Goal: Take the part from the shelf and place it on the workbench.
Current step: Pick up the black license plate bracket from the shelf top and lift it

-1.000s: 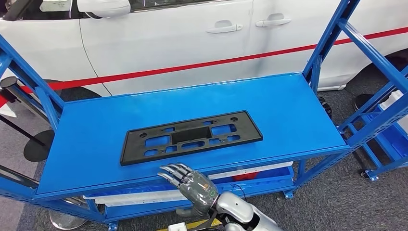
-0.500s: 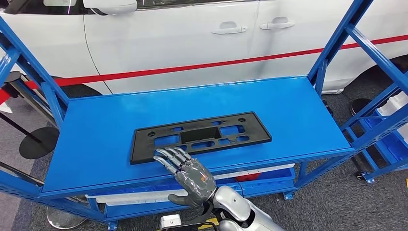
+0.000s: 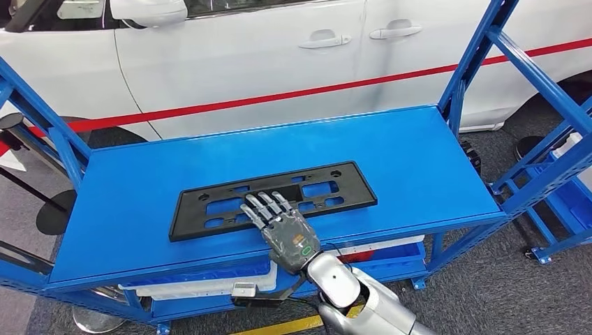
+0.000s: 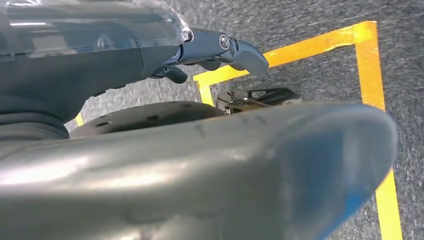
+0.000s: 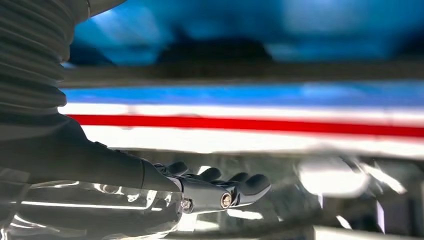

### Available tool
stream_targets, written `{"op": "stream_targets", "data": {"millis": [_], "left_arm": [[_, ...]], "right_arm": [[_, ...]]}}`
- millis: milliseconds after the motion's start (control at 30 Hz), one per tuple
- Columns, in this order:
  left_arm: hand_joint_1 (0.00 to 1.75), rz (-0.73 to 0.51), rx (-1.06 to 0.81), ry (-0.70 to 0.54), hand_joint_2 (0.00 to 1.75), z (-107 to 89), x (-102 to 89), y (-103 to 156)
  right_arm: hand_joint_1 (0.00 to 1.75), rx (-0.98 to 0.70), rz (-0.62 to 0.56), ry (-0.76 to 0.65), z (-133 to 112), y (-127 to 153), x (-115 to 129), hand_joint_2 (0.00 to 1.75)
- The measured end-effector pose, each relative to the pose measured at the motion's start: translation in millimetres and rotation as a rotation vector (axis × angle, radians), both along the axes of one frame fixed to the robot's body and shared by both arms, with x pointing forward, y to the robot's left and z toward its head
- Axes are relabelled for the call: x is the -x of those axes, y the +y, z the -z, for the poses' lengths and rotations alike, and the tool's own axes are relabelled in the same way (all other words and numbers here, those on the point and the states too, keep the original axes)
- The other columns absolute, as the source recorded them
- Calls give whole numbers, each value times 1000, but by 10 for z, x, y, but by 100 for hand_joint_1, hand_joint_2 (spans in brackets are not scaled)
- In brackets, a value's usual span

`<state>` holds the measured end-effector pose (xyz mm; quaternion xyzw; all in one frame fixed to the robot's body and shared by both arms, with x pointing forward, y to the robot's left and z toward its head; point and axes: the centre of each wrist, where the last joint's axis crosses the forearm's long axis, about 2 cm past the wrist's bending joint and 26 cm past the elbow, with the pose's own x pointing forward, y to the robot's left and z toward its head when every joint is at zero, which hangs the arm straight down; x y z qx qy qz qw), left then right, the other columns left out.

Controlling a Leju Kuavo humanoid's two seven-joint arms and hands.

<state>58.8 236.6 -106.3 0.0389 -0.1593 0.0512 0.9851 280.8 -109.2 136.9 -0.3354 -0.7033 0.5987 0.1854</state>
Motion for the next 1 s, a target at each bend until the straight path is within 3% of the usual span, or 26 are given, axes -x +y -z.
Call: {"op": "stream_targets", "data": {"millis": [433,1000], "left_arm": [[0,-26,1,-1,0,4,10,23],[0,-41,8,-9,0,6,19,28]], "right_arm": [[0,187,126,57,-63,-170,-395,175],[0,209,136,79,-91,-221,-542,175]]}}
